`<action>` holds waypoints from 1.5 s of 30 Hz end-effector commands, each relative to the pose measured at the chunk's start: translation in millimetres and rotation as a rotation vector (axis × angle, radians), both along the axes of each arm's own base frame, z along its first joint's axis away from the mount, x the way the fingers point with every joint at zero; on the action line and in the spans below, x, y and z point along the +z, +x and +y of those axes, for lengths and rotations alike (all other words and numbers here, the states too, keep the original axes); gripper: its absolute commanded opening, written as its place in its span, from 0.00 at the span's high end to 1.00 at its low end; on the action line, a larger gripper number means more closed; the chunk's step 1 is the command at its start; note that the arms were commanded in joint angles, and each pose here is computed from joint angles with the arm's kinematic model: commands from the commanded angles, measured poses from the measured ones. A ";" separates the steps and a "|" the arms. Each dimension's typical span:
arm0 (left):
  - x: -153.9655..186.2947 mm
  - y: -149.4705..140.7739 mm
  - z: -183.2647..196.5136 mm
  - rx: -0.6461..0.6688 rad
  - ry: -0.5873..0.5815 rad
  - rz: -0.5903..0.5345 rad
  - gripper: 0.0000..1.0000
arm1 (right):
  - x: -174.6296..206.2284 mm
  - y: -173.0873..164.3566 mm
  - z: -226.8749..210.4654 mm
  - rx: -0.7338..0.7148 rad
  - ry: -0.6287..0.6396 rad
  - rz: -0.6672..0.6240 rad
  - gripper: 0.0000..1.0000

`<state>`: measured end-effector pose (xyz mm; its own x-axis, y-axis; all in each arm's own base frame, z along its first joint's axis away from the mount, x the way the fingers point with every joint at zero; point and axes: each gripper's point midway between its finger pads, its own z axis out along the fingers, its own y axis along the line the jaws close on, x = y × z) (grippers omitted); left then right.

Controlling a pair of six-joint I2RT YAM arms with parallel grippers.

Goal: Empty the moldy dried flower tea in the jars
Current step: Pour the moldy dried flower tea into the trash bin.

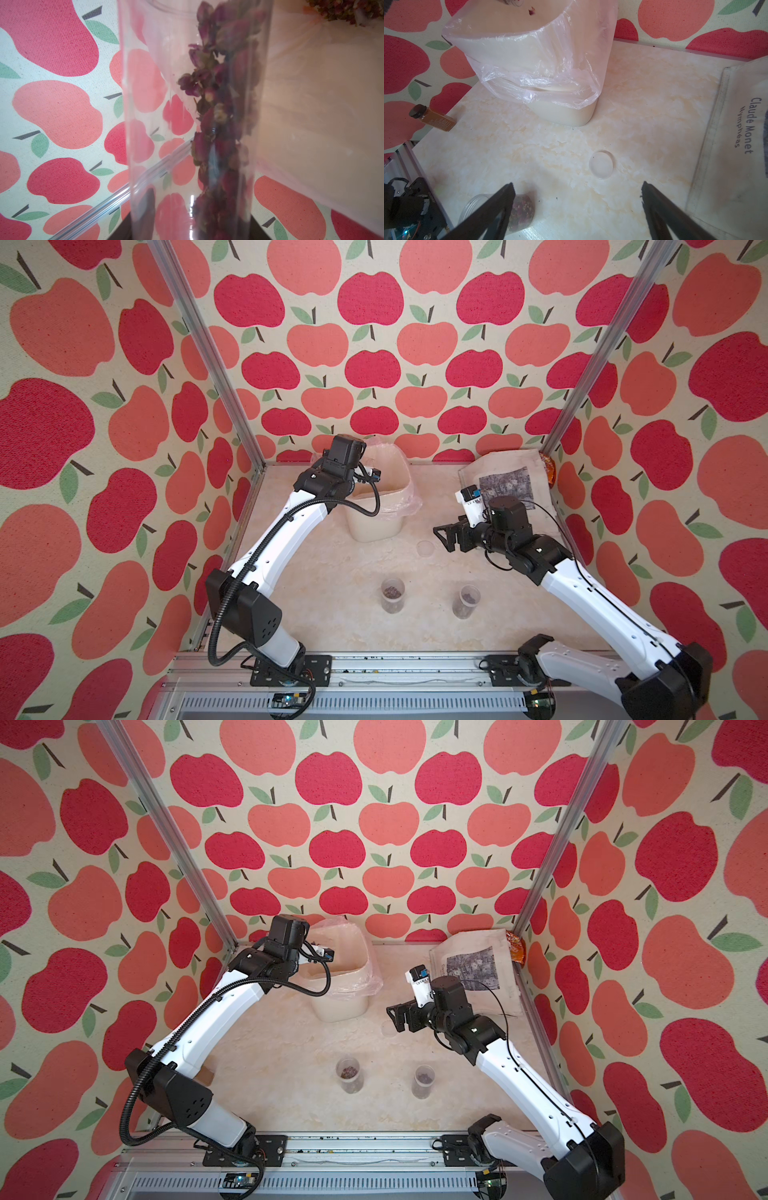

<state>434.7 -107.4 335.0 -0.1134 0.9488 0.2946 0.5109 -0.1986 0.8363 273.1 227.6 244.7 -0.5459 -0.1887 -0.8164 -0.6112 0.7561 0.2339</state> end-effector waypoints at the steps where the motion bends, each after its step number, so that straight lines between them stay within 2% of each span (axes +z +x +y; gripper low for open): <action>1: -0.7 8.2 -2.0 -0.006 0.046 -0.024 0.98 | -7.8 -2.3 0.6 0.018 -0.007 0.013 0.01; 7: 0.3 12.7 -5.2 -0.046 0.096 -0.053 0.99 | -9.5 -2.9 1.3 0.022 -0.007 0.019 0.01; 14: 2.4 13.0 -7.2 -0.067 0.097 -0.058 1.00 | -11.8 -3.2 2.7 0.026 -0.003 0.029 0.01; 21: 17.5 15.5 -9.9 -0.084 0.068 -0.125 1.00 | -10.1 -4.7 5.2 0.028 0.024 0.041 0.01; 28: 9.4 12.2 -14.5 -0.104 0.069 -0.107 1.00 | -11.0 -4.8 5.3 0.029 0.023 0.042 0.01; 31: 13.2 11.6 -13.9 -0.101 0.007 -0.123 0.99 | -10.2 -4.9 6.9 0.032 0.029 0.048 0.01; 38: 11.5 10.1 -12.8 -0.091 -0.007 -0.109 1.00 | -9.3 -5.7 6.6 0.034 0.031 0.047 0.01; 40: 15.8 11.2 -10.9 -0.078 -0.043 -0.121 1.00 | -10.2 -5.9 6.9 0.035 0.031 0.049 0.01; 45: 13.0 11.4 -13.7 -0.089 -0.031 -0.103 1.00 | -11.6 -7.1 8.4 0.044 0.034 0.059 0.01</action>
<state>449.3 -121.9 327.7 -0.0450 0.9514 0.3048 0.4368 -0.2557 0.8625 266.7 233.8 237.9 -0.5714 -0.1902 -0.7983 -0.6272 0.7286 0.2753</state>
